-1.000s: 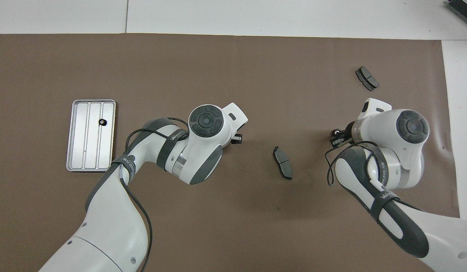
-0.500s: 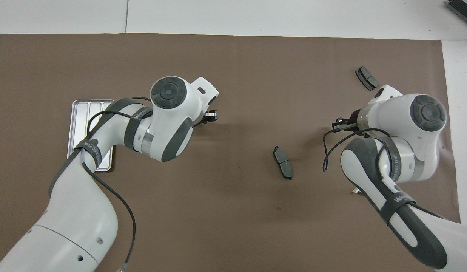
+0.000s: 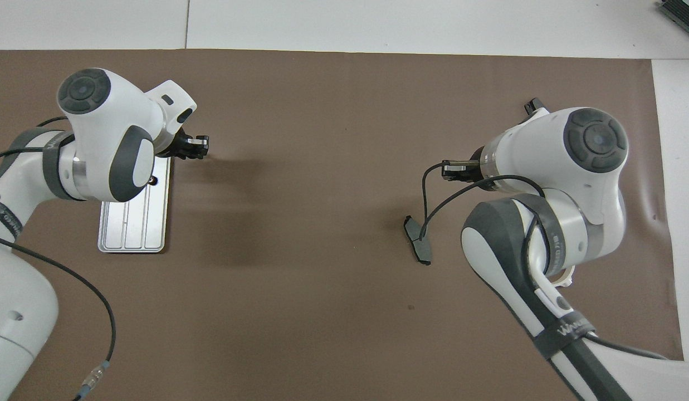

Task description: Pick bearing gear from pile to tray

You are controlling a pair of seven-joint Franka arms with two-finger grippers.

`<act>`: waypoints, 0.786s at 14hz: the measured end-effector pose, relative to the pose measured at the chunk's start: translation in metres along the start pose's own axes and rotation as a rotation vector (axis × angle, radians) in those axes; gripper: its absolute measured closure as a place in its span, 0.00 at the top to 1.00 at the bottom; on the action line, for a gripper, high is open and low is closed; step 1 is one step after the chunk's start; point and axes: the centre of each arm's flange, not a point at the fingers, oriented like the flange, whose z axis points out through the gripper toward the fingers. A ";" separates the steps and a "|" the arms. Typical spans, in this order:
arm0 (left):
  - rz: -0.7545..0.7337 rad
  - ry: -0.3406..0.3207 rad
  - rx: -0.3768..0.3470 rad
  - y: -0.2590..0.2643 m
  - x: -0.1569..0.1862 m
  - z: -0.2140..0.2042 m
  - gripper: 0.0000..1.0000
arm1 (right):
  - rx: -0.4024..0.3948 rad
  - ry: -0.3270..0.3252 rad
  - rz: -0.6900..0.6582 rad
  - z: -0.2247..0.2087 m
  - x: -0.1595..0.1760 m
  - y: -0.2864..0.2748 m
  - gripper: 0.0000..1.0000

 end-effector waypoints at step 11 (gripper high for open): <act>0.195 -0.133 -0.017 -0.100 -0.082 0.002 0.42 | -0.016 0.054 0.268 0.088 -0.065 -0.190 0.34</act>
